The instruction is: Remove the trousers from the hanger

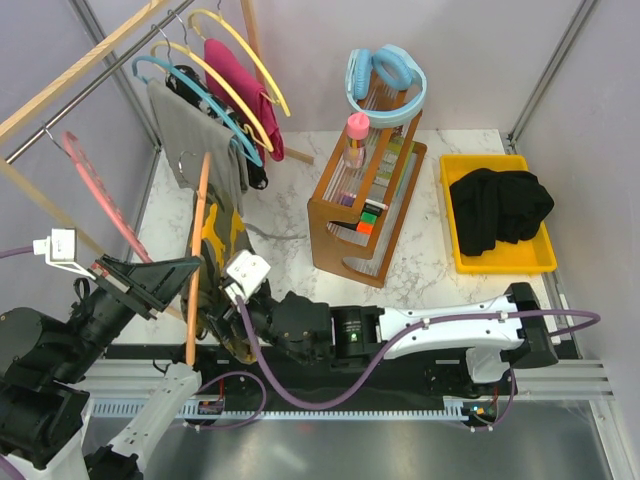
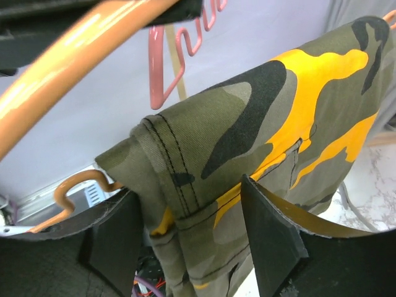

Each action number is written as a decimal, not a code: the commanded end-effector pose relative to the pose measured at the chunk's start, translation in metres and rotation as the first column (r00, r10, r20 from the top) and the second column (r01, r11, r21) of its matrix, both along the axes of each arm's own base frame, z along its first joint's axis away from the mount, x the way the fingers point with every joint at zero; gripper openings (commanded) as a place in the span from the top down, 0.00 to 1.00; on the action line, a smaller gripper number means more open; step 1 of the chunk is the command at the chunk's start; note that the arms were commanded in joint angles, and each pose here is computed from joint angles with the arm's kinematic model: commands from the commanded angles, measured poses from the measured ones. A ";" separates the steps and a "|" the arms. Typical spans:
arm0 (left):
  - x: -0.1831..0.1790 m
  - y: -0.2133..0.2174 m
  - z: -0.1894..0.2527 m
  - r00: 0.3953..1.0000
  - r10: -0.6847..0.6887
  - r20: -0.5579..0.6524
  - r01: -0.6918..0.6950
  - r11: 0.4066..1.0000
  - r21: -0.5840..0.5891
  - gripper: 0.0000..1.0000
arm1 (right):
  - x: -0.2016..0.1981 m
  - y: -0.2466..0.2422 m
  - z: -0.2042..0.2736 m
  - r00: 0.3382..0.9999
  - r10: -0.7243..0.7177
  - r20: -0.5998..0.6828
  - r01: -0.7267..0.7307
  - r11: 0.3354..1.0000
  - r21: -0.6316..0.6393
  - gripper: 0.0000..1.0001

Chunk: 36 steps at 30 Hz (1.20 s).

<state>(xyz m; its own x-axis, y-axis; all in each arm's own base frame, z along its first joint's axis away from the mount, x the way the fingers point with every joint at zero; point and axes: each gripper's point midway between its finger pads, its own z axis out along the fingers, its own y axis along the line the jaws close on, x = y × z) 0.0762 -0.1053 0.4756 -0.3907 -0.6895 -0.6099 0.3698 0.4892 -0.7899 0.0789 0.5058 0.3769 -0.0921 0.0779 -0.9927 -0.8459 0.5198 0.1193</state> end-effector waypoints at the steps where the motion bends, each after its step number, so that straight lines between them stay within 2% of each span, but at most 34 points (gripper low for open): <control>1: -0.019 0.006 0.067 0.972 0.012 0.235 0.019 0.992 -0.128 0.98 | 0.010 -0.002 0.019 0.988 -0.156 0.013 0.156 0.987 0.049 0.28; 4: -0.021 0.006 0.067 0.971 0.012 0.239 0.020 0.991 -0.130 0.98 | 0.019 -0.007 0.011 0.968 -0.251 0.019 0.251 0.968 0.034 0.31; 8: -0.023 0.004 0.068 0.969 -0.003 0.247 0.034 0.992 -0.118 0.98 | 0.020 -0.012 0.012 0.965 -0.258 0.052 0.257 0.966 0.020 0.43; 13: -0.025 0.004 0.069 0.965 -0.011 0.263 0.038 0.994 -0.099 0.98 | 0.015 -0.017 0.016 0.975 -0.201 0.093 0.203 0.979 -0.011 0.45; 14: -0.025 0.004 0.069 0.964 -0.009 0.266 0.035 0.995 -0.094 0.98 | 0.011 -0.016 0.013 0.980 -0.169 0.103 0.173 0.984 -0.033 0.43; 18: -0.022 0.002 0.068 0.967 -0.016 0.256 0.040 0.995 -0.089 0.98 | 0.020 -0.030 0.013 0.968 -0.234 0.092 0.239 0.970 -0.047 0.41; 24: -0.021 0.002 0.067 0.968 -0.019 0.252 0.043 0.995 -0.090 0.98 | 0.029 -0.037 0.012 0.948 -0.294 0.123 0.304 0.949 -0.078 0.51; 27: -0.020 0.000 0.066 0.972 -0.029 0.233 0.055 0.993 -0.107 0.98 | 0.027 -0.028 0.011 0.950 -0.282 0.132 0.293 0.954 -0.069 0.49; 28: -0.020 -0.001 0.066 0.973 -0.030 0.228 0.056 0.992 -0.110 0.98 | 0.028 -0.026 0.006 0.948 -0.290 0.131 0.301 0.951 -0.070 0.39; 29: -0.019 -0.002 0.065 0.973 -0.038 0.228 0.065 0.992 -0.112 0.98 | 0.030 -0.023 0.005 0.942 -0.311 0.125 0.319 0.947 -0.050 0.33; 30: -0.020 -0.003 0.065 0.974 -0.044 0.223 0.071 0.991 -0.117 0.98 | 0.030 -0.021 0.003 0.939 -0.316 0.133 0.324 0.945 -0.048 0.32; 33: -0.018 -0.004 0.063 0.976 -0.048 0.211 0.076 0.989 -0.128 0.98 | 0.029 -0.011 0.002 0.934 -0.314 0.173 0.322 0.946 -0.022 0.32; 36: -0.019 -0.004 0.062 0.976 -0.051 0.211 0.079 0.989 -0.127 0.98 | 0.038 -0.016 0.007 0.901 -0.398 0.174 0.401 0.916 0.016 0.43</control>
